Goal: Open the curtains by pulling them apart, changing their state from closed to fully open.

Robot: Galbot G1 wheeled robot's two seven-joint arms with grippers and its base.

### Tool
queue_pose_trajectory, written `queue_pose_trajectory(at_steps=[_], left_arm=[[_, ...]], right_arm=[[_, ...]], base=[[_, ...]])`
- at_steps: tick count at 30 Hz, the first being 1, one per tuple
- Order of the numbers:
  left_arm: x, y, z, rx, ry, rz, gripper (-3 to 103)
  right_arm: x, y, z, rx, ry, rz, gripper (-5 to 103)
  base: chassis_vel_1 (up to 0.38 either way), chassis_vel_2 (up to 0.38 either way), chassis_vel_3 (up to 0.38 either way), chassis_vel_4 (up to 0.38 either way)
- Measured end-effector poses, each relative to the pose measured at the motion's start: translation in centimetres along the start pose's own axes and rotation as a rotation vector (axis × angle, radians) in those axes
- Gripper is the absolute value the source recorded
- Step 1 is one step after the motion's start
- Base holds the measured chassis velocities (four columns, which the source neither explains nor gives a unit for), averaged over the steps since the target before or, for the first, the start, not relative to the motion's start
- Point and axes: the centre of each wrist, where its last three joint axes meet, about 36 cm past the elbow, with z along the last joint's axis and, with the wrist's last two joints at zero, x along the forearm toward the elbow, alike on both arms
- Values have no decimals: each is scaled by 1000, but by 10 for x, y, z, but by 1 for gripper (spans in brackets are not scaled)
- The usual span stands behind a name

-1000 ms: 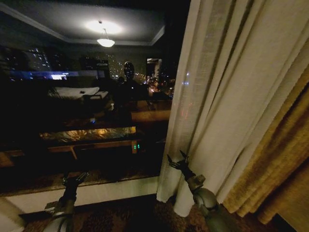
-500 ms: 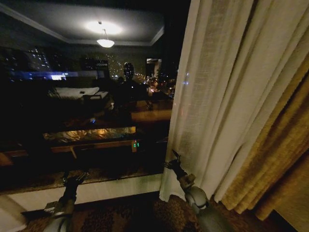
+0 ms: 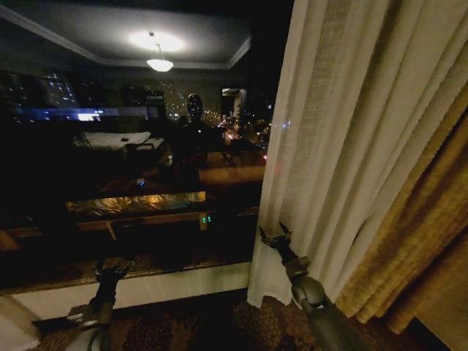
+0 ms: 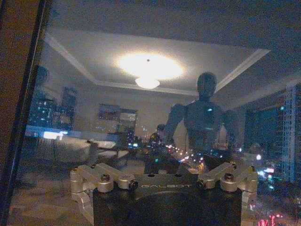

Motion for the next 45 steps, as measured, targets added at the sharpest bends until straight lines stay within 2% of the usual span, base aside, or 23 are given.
queue_pose_trajectory(at_steps=[13,20,21,23,25,28,29,32,34,39,41,43,44,45], left_arm=[[0,0,0,0,0,0,100],[0,0,0,0,0,0,100],[0,0,0,0,0,0,100],[0,0,0,0,0,0,100],[0,0,0,0,0,0,100],[0,0,0,0,0,0,100],[0,0,0,0,0,0,100],[0,0,0,0,0,0,100],[0,0,0,0,0,0,100],[0,0,0,0,0,0,100],[0,0,0,0,0,0,100],[0,0,0,0,0,0,100],[0,0,0,0,0,0,100],[0,0,0,0,0,0,100]], right_arm=[[-62,21,16,2,56,3,100],[-74,28,19,14,69,-15,100],[-73,29,19,15,70,-22,103],[-69,30,18,7,66,-39,94],[-67,31,17,4,63,-45,94],[-62,30,16,0,49,-56,78],[-62,30,16,0,49,-56,78],[-57,29,16,-6,42,-69,61],[-56,29,16,-8,41,-73,61],[-51,28,18,0,27,-96,34],[-51,28,19,2,18,-106,34],[-51,28,20,3,7,-128,24],[-51,28,20,3,7,-128,24],[-51,28,20,3,3,-137,18]], base=[[0,0,0,0],[0,0,0,0],[0,0,0,0],[0,0,0,0],[0,0,0,0],[0,0,0,0],[0,0,0,0],[0,0,0,0],[0,0,0,0],[0,0,0,0],[0,0,0,0],[0,0,0,0],[0,0,0,0],[0,0,0,0]])
